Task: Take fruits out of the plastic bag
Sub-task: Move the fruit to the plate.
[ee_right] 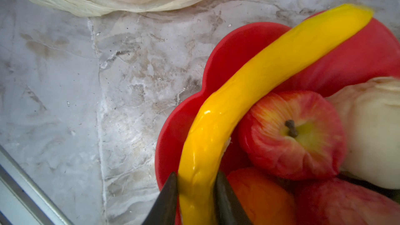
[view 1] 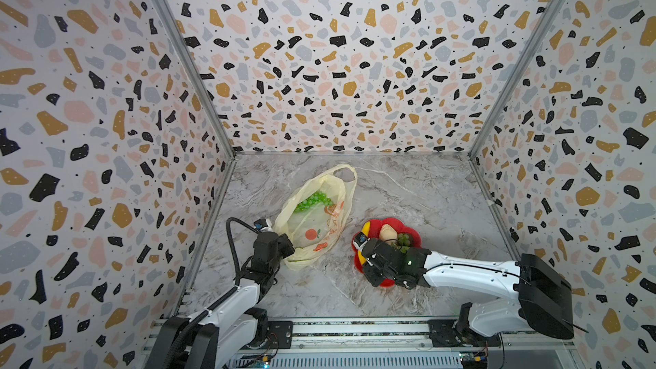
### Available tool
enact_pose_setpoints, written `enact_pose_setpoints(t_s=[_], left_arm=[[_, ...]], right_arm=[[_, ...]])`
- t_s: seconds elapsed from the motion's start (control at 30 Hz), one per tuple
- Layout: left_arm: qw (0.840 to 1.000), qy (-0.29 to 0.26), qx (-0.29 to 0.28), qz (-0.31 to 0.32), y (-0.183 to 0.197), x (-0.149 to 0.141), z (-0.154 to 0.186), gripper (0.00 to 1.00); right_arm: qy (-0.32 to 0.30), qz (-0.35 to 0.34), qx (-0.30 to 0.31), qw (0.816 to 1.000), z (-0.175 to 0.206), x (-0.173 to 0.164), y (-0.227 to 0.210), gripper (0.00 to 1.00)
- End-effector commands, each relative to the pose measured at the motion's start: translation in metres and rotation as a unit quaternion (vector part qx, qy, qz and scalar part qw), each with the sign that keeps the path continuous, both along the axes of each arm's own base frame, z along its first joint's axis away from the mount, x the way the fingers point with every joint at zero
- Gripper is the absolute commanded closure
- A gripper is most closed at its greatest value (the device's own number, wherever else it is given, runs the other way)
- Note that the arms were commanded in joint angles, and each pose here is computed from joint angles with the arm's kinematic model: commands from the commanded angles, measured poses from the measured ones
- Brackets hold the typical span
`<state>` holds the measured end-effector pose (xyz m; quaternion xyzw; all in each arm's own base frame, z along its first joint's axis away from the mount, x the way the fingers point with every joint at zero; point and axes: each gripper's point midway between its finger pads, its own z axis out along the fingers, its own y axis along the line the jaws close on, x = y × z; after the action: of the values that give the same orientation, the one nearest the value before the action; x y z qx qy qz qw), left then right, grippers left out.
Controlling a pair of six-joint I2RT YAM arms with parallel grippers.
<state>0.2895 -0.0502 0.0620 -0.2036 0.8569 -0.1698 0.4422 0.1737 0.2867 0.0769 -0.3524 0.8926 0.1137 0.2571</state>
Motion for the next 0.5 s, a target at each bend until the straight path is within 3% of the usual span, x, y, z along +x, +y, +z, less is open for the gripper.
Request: enact_pose_setpoints(t_s=[0.0,0.1,0.23,0.47], left_arm=[[1.000,-0.027,0.003,0.002,-0.001,0.010,0.018,1.00],[1.000,-0.027,0.003,0.003,0.000,0.010,0.018,1.00],[1.000,-0.028,0.002,0.001,-0.001,0.010,0.018,1.00],[0.999,-0.034,0.002,0.002,0.000,0.009,0.023,1.00]], right_arm=[[0.004,-0.007,-0.017,1.000,-0.001,-0.006,-0.016,0.70],[0.005,-0.003,-0.010,1.000,0.003,-0.008,-0.015,0.67],[-0.011,-0.003,0.003,1.000,0.017,-0.003,-0.008,0.57],[-0.051,-0.004,0.037,0.998,0.060,0.013,0.011,0.50]])
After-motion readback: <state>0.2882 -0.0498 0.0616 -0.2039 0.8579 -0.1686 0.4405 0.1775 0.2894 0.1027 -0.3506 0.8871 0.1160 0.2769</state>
